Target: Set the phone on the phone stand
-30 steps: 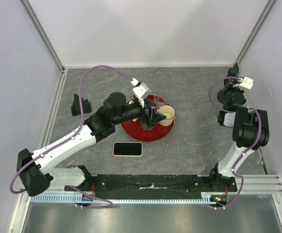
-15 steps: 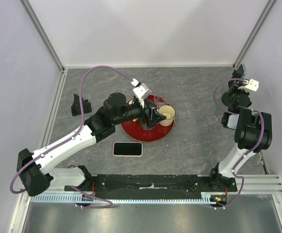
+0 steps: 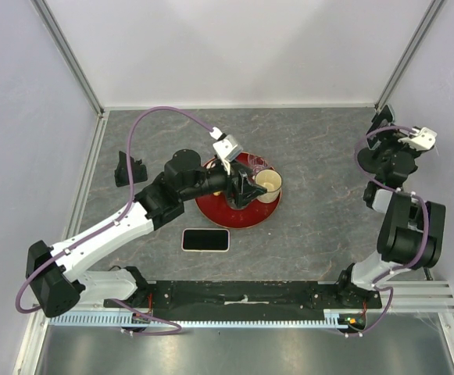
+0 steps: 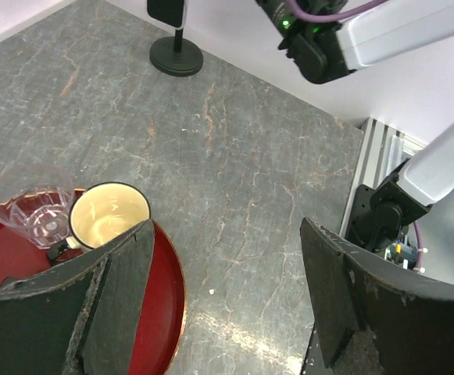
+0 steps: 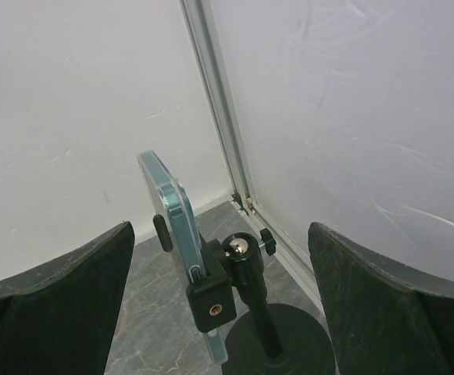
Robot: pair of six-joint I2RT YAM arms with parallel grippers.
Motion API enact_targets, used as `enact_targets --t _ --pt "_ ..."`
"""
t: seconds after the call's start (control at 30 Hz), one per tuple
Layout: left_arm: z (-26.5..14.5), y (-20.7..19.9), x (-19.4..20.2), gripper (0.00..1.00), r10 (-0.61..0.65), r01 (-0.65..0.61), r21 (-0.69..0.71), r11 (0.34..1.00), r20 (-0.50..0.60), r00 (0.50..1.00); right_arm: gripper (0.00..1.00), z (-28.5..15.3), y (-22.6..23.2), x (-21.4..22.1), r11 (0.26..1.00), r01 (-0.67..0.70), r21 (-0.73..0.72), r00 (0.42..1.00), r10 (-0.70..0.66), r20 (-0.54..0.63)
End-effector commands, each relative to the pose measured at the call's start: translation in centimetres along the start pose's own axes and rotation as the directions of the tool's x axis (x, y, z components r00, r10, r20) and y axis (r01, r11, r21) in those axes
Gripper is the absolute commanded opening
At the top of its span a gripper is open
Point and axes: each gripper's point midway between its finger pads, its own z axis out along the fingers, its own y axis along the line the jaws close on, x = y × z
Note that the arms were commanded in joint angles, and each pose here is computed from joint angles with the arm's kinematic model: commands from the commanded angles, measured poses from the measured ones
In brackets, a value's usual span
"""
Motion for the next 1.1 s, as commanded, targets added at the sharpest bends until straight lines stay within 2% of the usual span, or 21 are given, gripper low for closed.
enact_targets --t 0.0,0.13,0.3,0.33,0.4,0.43,0.5,0.53,0.57,0.63,0.67,0.73,0.77,0.83,0.87,0.93,1.0,1.03,1.07 --pt "-1.1 0.5 -2.5 0.81 0.078 -0.077 -0.018 0.997 0.088 0.993 0.98 -2.1 -1.2 -1.0 0.996 -0.034 0.082 0.998 0.038 -0.047" --pt "-1.8 1.7 -2.9 0.81 0.104 -0.097 -0.069 0.993 0.097 0.990 0.98 -5.7 -1.6 -2.0 0.992 -0.049 0.117 0.991 0.063 -0.118" --pt "-3.2 5.9 -3.8 0.82 0.090 -0.061 -0.233 0.971 0.115 0.989 0.98 -10.8 -2.3 -1.1 0.966 -0.138 0.218 0.952 0.190 -0.242" --pt "-3.5 6.9 -4.0 0.83 0.077 -0.044 -0.261 0.964 0.120 0.990 0.98 -12.3 -2.0 -0.9 0.949 -0.198 0.247 0.924 0.265 -0.276" --pt "-4.9 9.8 -4.6 0.83 0.029 0.025 -0.345 0.938 0.150 0.988 0.98 -13.5 -1.0 -0.5 0.937 -0.244 0.248 0.888 0.319 -0.330" --pt "-5.4 10.8 -4.8 0.83 0.012 0.050 -0.369 0.928 0.164 0.986 0.98 -15.4 -1.0 1.0 0.928 -0.233 0.291 0.840 0.343 -0.420" --pt "-7.2 14.1 -5.1 0.83 -0.044 0.135 -0.455 0.880 0.204 0.978 0.98 -16.7 1.1 1.3 0.939 -0.217 0.268 0.795 0.329 -0.509" --pt "-7.9 15.4 -5.0 0.83 -0.064 0.163 -0.489 0.857 0.213 0.975 0.98 -18.5 1.4 2.8 0.944 -0.174 0.280 0.743 0.312 -0.592" --pt "-8.6 16.5 -5.4 0.84 -0.091 0.205 -0.510 0.835 0.239 0.967 0.98 -18.9 3.6 2.5 0.959 -0.176 0.222 0.722 0.279 -0.633" --pt "-11.1 19.9 -5.7 0.85 -0.112 0.264 -0.587 0.765 0.284 0.952 0.98 -20.8 5.3 3.4 0.970 -0.154 0.187 0.647 0.242 -0.723" --pt "-11.9 21.1 -5.5 0.86 -0.138 0.306 -0.604 0.736 0.309 0.941 0.98 -21.2 7.7 2.7 0.973 -0.197 0.120 0.623 0.218 -0.751" --pt "-15.2 24.8 -4.9 0.87 -0.147 0.364 -0.678 0.639 0.357 0.923 0.98 -22.2 9.0 1.9 0.972 -0.214 0.100 0.585 0.209 -0.784" --pt "-16.4 26.4 -4.2 0.87 -0.171 0.411 -0.699 0.585 0.389 0.905 0.98 -22.6 11.3 0.4 0.965 -0.258 0.049 0.582 0.195 -0.789" --pt "-21.0 30.0 -2.1 0.88 -0.197 0.487 -0.768 0.415 0.447 0.873 0.98 -23.3 13.6 -1.4 0.952 -0.303 -0.036 0.580 0.154 -0.800" --pt "-22.7 31.1 -1.7 0.87 -0.210 0.540 -0.764 0.352 0.498 0.841 0.98 -23.4 15.4 -3.4 0.939 -0.329 -0.098 0.596 0.126 -0.793" --pt "-26.8 33.6 -0.3 0.87 -0.215 0.616 -0.760 0.205 0.580 0.786 0.98 -24.1 17.1 -4.1 0.927 -0.332 -0.176 0.594 0.061 -0.802" --pt "-29.9 34.6 1.0 0.87 -0.203 0.644 -0.758 0.104 0.618 0.760 0.98 -25.3 19.6 -4.6 0.892 -0.355 -0.280 0.585 -0.022 -0.811" --pt "-31.7 35.1 1.6 0.87 -0.163 0.639 -0.769 0.031 0.627 0.762 0.98 -25.8 20.3 -4.5 0.880 -0.366 -0.302 0.575 -0.042 -0.817" --pt "-32.6 35.3 2.2 0.87 -0.153 0.622 -0.783 -0.010 0.616 0.773 0.98 -26.8 21.2 -4.0 0.868 -0.373 -0.328 0.559 -0.073 -0.826"
